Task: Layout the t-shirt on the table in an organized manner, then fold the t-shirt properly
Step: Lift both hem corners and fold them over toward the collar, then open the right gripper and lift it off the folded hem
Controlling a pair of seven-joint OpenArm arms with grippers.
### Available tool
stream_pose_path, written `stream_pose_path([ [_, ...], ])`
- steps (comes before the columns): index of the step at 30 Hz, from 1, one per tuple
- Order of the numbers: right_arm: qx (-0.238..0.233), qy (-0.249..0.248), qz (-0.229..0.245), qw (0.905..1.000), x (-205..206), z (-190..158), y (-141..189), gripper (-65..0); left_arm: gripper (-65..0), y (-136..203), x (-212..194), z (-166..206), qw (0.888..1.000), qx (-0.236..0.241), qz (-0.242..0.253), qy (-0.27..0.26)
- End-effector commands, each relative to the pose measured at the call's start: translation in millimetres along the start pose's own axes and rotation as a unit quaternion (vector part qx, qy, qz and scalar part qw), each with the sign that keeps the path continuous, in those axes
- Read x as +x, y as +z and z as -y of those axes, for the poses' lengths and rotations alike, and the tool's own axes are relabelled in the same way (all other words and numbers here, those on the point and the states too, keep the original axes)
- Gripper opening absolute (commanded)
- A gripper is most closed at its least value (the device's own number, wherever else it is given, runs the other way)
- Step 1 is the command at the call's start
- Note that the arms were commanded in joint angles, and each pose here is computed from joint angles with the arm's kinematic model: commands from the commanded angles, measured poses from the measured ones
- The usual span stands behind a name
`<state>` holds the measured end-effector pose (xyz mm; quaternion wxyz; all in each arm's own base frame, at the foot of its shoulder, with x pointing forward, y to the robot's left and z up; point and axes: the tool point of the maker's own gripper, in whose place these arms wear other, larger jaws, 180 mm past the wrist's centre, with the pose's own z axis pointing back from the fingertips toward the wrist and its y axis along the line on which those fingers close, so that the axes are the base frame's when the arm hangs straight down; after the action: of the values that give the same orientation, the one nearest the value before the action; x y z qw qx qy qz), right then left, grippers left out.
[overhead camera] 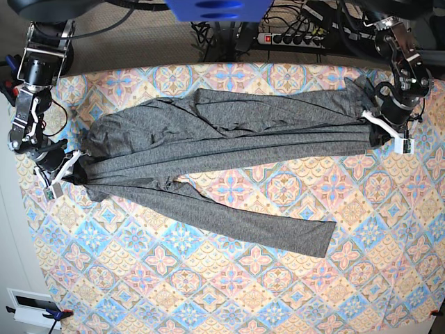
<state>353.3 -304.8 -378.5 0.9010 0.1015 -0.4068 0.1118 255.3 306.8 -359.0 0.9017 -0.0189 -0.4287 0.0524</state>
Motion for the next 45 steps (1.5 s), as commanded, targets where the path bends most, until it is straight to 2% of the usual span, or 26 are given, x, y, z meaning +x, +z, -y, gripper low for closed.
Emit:
stream_pose_path([
  [1,-0.017,0.01,0.024,0.9995,21,14,9,-65.0,-65.0,3,10,-9,1.0,0.012,0.013,-0.006],
  [6,-0.014,0.009,0.015,0.9997,13,12,8,-65.0,-65.0,2,3,-10,1.0,0.013,0.004,-0.003],
  [8,-0.013,0.009,0.012,0.9998,11,11,8,-64.1,-63.1,1,-2,-12,1.0,0.013,-0.002,0.001],
  [12,-0.014,0.009,-0.009,0.9998,5,12,8,-54.2,-52.7,-5,-19,-19,0.999,0.016,-0.025,0.019],
  [15,-0.014,0.014,-0.005,0.9998,8,11,9,-45.4,-44.4,-7,-26,-21,0.999,0.015,-0.033,0.028],
  [17,-0.016,0.021,0.008,0.9996,19,11,12,-41.2,-40.2,-7,-25,-19,0.999,0.013,-0.03,0.029],
  [20,-0.036,0.032,0.041,0.998,44,20,26,-37.8,-38.8,-7,-25,-19,0.999,0.013,-0.03,0.029],
  [23,-0.051,0.039,0.045,0.9969,54,26,37,-37.3,-38.4,-7,-25,-19,0.999,0.013,-0.03,0.03],
  [25,-0.056,0.057,0.052,0.9955,77,25,40,-37.3,-38.4,-7,-24,-19,0.999,0.013,-0.028,0.03],
  [28,-0.028,0.099,0.033,0.9941,101,1,22,-37.2,-38.3,-10,-22,-14,0.999,0.008,-0.025,0.037],
  [31,0.019,0.153,0.005,0.9881,113,-36,-7,-37.1,-38.3,-7,-19,-21,0.998,0.018,-0.012,0.058],
  [34,0.066,0.168,-0.011,0.9835,121,-73,-40,-37.0,-38.3,-2,-19,-28,0.996,0.026,-0.001,0.083],
  [37,0.09,0.148,-0.027,0.9845,126,-86,-64,-37.0,-38.3,-1,-19,-28,0.996,0.024,0.002,0.087],
  [41,0.106,0.083,-0.048,0.9898,122,-85,-88,-37.0,-38.3,-1,-22,-27,0.996,0.024,0.0,0.09],
  [45,0.12,0.047,-0.039,0.9909,129,-92,-101,-37.0,-38.4,0,-27,-26,0.996,0.024,-0.004,0.091],
])
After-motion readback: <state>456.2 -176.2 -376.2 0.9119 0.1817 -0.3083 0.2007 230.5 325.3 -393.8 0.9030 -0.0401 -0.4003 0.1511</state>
